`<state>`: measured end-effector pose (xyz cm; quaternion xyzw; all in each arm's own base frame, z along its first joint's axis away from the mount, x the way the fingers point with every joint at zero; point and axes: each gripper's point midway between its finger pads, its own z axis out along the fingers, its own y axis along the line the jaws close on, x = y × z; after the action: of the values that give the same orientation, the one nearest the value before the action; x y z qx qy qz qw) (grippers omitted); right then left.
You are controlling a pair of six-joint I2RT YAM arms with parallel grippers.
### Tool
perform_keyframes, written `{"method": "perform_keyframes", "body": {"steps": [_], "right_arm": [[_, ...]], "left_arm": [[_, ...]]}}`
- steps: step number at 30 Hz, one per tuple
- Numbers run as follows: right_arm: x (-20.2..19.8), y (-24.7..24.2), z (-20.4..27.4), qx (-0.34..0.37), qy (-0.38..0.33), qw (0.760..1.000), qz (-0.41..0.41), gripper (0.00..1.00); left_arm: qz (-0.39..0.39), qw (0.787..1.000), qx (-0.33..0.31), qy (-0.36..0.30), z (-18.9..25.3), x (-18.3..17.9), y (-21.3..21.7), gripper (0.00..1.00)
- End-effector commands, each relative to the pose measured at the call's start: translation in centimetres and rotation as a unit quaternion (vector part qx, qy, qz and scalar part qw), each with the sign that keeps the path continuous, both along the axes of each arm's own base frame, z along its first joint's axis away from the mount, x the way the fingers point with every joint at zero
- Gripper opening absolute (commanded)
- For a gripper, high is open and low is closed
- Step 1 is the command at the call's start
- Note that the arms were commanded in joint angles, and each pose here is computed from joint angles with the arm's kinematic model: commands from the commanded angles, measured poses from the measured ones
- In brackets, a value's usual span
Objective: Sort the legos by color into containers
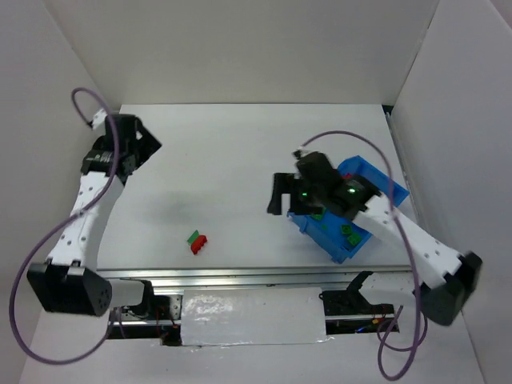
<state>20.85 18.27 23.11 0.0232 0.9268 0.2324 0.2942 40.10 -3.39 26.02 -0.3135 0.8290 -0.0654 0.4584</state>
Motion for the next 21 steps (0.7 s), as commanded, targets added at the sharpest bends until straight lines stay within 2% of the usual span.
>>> {"method": "perform_keyframes", "body": {"steps": [1,2,4,5,6,8,12,17,21], "right_arm": [[1.4,8.3,-0.2,-0.007,-0.069,0.987,0.142,1.00],[1.8,10.6,-2.8,-0.048,-0.066,0.978,0.190,1.00],[1.5,14.2,-3.5,-0.084,-0.089,0.963,0.241,1.00],[1.9,15.8,-6.3,-0.119,-0.077,0.952,0.271,1.00],[1.8,17.2,-6.8,-0.125,-0.081,0.946,0.288,1.00],[1.6,21.1,-7.8,-0.121,-0.100,0.931,0.331,1.00],[2.0,26.1,-9.1,-0.105,-0.115,0.918,0.364,1.00],[0.3,29.9,-13.1,-0.114,-0.119,0.899,0.405,1.00],[-0.1,31.4,-15.5,-0.127,-0.108,0.899,0.404,1.00]], "left_arm": [[0.099,0.990,0.016,0.103,-3.9,-8.4,5.5,1.00],[0.124,0.985,0.017,0.116,-4.4,-10.3,7.6,0.99],[0.138,0.982,0.013,0.127,-4.8,-11.8,9.0,1.00],[0.142,0.981,0.009,0.132,-4.9,-12.8,9.8,0.99],[0.144,0.980,0.007,0.136,-5.0,-13.3,10.1,0.99],[0.137,0.982,0.003,0.131,-4.5,-14.2,10.5,1.00],[0.097,0.988,-0.002,0.116,-3.1,-14.5,9.6,1.00],[0.025,0.993,-0.024,0.110,-2.6,-13.9,7.4,1.00],[0.002,0.992,-0.022,0.128,-2.8,-14.3,7.0,0.99]]}}
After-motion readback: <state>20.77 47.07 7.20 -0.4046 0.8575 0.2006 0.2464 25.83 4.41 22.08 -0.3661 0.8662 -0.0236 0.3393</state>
